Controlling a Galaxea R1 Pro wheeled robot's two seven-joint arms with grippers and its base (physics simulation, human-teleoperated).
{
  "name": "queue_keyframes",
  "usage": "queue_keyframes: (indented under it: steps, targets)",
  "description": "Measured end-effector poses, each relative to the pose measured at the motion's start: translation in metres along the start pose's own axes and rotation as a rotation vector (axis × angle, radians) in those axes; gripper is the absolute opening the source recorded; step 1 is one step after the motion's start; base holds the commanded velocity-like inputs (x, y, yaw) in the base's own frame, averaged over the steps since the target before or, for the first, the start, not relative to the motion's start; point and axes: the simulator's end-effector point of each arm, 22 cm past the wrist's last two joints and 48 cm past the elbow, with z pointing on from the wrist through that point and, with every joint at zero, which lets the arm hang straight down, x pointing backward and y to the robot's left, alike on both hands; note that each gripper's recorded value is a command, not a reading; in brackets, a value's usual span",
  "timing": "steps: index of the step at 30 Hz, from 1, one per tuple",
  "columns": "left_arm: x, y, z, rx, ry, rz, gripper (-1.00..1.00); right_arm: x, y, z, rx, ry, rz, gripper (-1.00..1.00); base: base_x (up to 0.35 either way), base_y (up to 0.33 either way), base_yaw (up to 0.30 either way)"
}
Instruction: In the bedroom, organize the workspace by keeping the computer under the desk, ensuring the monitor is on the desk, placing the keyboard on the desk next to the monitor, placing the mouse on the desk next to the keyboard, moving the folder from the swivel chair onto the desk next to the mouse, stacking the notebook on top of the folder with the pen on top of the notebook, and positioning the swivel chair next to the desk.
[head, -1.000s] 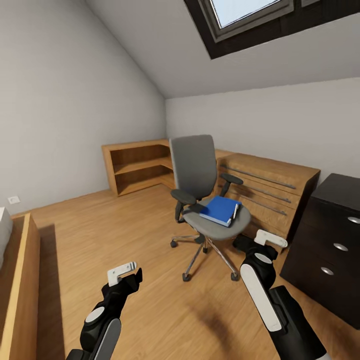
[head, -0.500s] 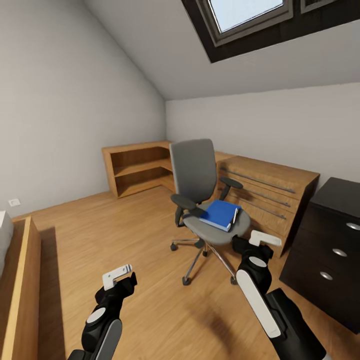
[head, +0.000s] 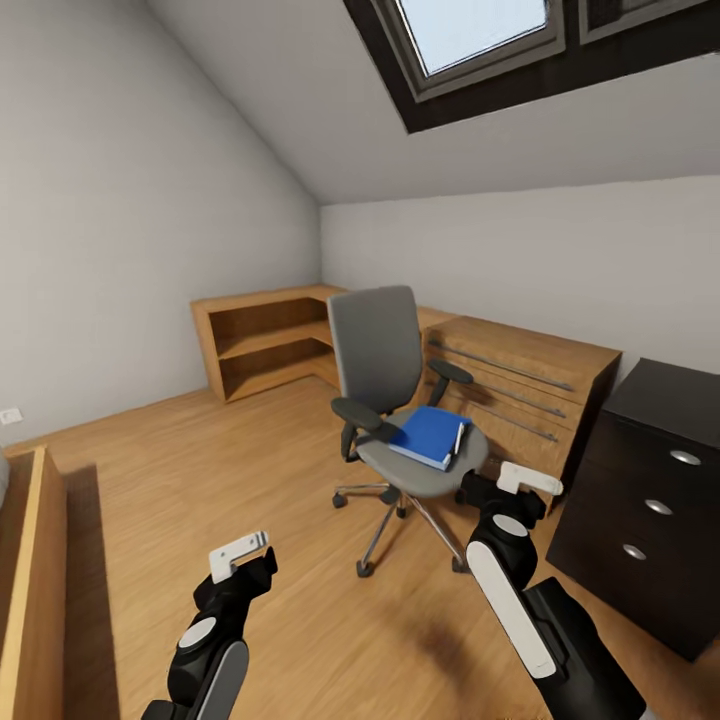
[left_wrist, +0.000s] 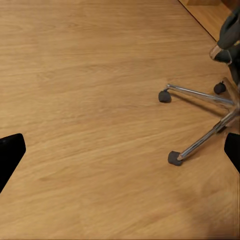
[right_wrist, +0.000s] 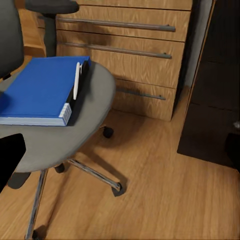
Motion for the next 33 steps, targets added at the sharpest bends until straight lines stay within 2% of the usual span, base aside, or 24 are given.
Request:
queue_keyframes:
  steps: [13,20,33]
  targets:
    - [-0.024,-0.009,-0.01,0.004,0.001,0.004,1.0,-0.026,0.004,-0.005,0.0,0.002,0.007,1.0,0.0,0.0,-0.29]
    - [-0.037,-0.012,-0.015,0.003,0.001,0.004,1.0,-0.043,0.005,-0.007,0.004,-0.013,0.036,1.0,-0.032,0.0,-0.297]
    - [-0.058,-0.03,-0.028,0.027,0.004,0.018,1.0,-0.068,0.009,-0.012,0.004,-0.013,0.038,1.0,-0.021,0.0,-0.297]
